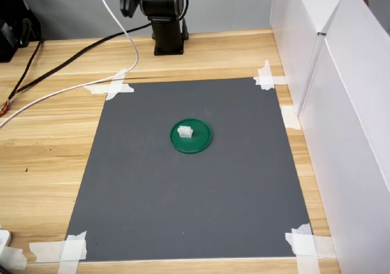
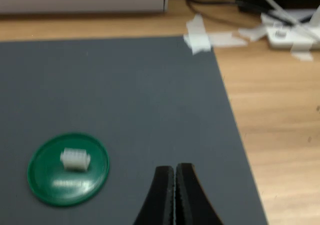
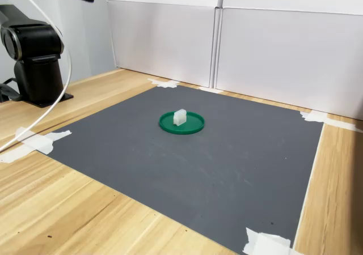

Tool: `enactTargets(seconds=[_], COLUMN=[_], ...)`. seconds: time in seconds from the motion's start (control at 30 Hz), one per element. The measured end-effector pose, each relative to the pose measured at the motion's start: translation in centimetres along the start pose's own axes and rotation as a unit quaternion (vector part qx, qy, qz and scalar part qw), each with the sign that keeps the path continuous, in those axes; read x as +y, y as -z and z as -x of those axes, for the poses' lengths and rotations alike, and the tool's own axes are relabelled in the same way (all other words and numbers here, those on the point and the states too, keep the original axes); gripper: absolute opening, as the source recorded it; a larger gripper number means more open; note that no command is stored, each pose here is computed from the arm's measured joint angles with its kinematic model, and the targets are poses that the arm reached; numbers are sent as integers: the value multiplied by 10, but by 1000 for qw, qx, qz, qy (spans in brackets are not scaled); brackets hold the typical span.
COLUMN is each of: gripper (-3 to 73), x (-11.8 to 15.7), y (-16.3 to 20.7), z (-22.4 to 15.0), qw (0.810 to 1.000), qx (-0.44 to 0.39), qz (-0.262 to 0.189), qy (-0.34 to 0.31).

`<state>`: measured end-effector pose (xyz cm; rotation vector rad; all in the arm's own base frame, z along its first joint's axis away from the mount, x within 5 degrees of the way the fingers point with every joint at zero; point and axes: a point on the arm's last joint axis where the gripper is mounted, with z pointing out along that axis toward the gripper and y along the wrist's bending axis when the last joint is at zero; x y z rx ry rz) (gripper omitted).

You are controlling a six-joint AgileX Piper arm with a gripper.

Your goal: Grasp a white terminal and put it in the green lid.

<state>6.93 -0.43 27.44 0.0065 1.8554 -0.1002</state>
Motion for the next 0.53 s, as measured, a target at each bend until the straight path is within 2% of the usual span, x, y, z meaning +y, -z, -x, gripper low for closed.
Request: enactTargets(seconds=[0.53], gripper=[-15], x=[5], y=[0], z=[-61], qw=[1000], qx=[18], qz=[2], qy=[0])
